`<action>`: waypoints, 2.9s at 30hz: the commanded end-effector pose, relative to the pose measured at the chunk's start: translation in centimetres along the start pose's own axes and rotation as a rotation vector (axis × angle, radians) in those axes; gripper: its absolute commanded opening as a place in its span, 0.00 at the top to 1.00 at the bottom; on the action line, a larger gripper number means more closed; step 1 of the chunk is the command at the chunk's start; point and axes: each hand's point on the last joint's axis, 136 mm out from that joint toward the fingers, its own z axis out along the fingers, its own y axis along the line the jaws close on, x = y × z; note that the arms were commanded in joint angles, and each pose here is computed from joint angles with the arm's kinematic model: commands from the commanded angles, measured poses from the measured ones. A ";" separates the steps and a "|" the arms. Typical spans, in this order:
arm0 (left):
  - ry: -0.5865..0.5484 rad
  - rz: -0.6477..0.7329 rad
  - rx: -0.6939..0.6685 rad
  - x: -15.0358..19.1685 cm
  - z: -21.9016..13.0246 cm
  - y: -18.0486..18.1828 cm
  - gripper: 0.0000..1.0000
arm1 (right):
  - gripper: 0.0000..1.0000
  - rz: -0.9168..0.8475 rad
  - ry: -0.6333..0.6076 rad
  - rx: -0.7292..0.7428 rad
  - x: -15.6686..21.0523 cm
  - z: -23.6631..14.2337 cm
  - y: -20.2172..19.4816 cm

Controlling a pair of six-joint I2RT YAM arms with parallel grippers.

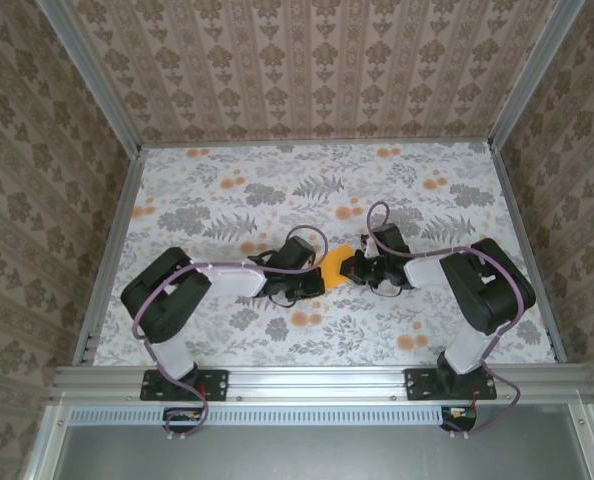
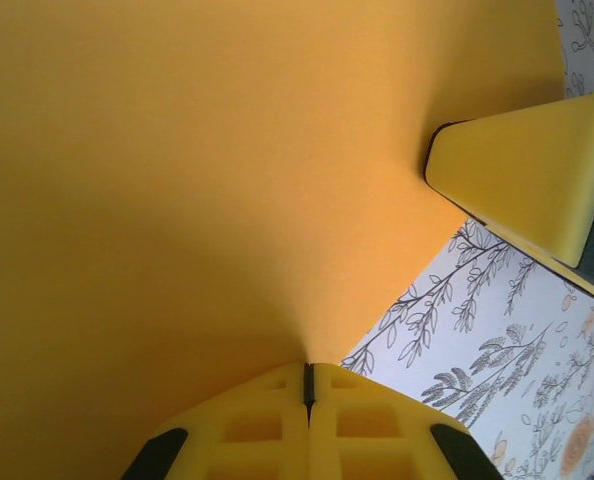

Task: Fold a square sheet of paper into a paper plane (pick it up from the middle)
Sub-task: First fold in half a square sheet of paper at the center of the table.

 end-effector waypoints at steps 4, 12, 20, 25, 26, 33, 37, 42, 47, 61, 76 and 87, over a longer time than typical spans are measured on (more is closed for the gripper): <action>-0.047 0.013 -0.126 -0.9 -2.0 2.9 1.00 | 1.00 0.227 -0.084 0.184 3.5 -0.3 -4.9; -0.238 -0.049 -0.010 -2.1 -2.3 -2.9 1.00 | 1.00 0.313 -0.220 0.173 2.1 -0.5 -4.8; -0.303 -0.137 0.016 -2.6 0.2 -2.4 1.00 | 1.00 0.322 -0.213 0.183 2.8 -0.4 -5.2; -0.346 -0.089 0.007 -3.5 0.1 -2.1 1.00 | 1.00 0.312 -0.205 0.181 2.9 -0.4 -5.2; -0.340 -0.096 -0.005 -3.4 0.3 -1.8 1.00 | 1.00 0.312 -0.205 0.181 3.0 -0.4 -5.2; -0.307 -0.193 0.021 -2.2 1.6 -0.2 1.00 | 1.00 0.324 -0.224 0.197 3.1 -0.9 -5.8; -0.291 -0.230 0.021 -1.4 2.2 0.7 1.00 | 1.00 0.322 -0.244 0.209 3.0 -1.4 -6.0; -0.317 -0.278 -0.029 -1.3 1.7 2.9 1.00 | 1.00 0.323 -0.252 0.249 3.2 -1.9 -6.8; -0.356 -0.297 -0.106 -1.1 0.4 5.0 1.00 | 1.00 0.323 -0.251 0.296 3.6 -2.1 -7.9; -0.420 -0.404 -0.274 -0.6 -3.7 11.8 1.00 | 1.00 0.317 -0.255 0.359 3.9 -2.4 -9.3; -0.325 -0.216 -0.237 -5.3 -10.4 10.1 0.92 | 1.00 -0.049 -0.183 0.264 0.0 -3.3 0.8; -0.324 -0.323 -0.303 -6.2 -15.7 13.7 0.39 | 0.84 -0.238 -0.074 0.378 0.5 0.0 6.0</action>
